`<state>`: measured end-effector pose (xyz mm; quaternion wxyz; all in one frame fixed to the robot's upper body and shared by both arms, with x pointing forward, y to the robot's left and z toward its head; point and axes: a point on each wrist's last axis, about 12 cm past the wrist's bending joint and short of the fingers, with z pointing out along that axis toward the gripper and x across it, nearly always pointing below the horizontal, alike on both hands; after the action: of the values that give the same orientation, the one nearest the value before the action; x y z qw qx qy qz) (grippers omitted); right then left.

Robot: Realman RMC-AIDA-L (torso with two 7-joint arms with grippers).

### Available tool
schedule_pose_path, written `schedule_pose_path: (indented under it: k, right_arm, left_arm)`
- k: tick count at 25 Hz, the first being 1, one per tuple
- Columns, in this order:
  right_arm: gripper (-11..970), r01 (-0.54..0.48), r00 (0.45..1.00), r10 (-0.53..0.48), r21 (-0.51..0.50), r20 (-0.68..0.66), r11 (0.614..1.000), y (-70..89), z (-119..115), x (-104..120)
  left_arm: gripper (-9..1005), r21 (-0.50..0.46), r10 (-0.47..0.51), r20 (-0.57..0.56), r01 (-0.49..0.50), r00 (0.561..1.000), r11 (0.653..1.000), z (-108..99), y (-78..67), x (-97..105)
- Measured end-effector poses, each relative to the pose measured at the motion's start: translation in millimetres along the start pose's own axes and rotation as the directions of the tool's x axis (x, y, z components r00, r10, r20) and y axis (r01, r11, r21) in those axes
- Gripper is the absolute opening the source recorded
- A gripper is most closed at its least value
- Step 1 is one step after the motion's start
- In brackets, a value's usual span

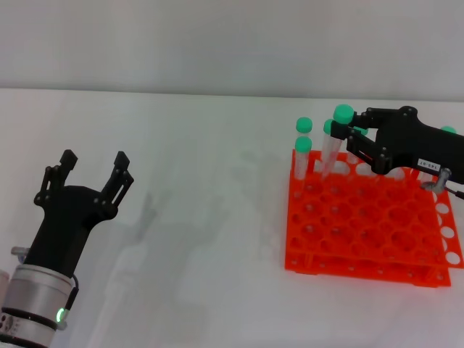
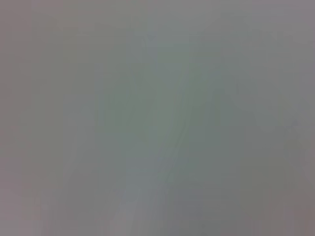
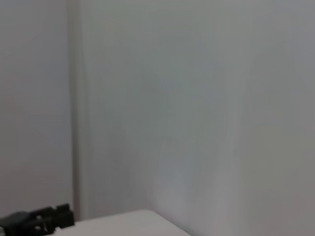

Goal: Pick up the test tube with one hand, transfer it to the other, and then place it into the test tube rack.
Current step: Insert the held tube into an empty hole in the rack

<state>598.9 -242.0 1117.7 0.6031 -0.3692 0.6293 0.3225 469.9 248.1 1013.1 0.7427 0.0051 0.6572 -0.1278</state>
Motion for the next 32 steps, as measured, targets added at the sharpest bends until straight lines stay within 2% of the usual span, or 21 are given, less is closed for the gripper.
schedule_pose_path:
  k: [18, 32]
  right_arm:
    - [338, 0.009, 0.998, -0.006, 0.053, -0.069, 0.999, -1.6, 13.2, 14.2]
    - [366, -0.006, 0.991, 0.018, 0.085, -0.133, 0.996, 3.9, 19.3, 34.0]
  left_arm:
    - [879, 0.014, 0.003, -0.023, -0.003, 1.0, 1.0, 7.5, -2.1, 1.7]
    - [879, 0.021, 0.004, -0.018, -0.003, 1.0, 1.0, 10.8, -2.7, 0.5]
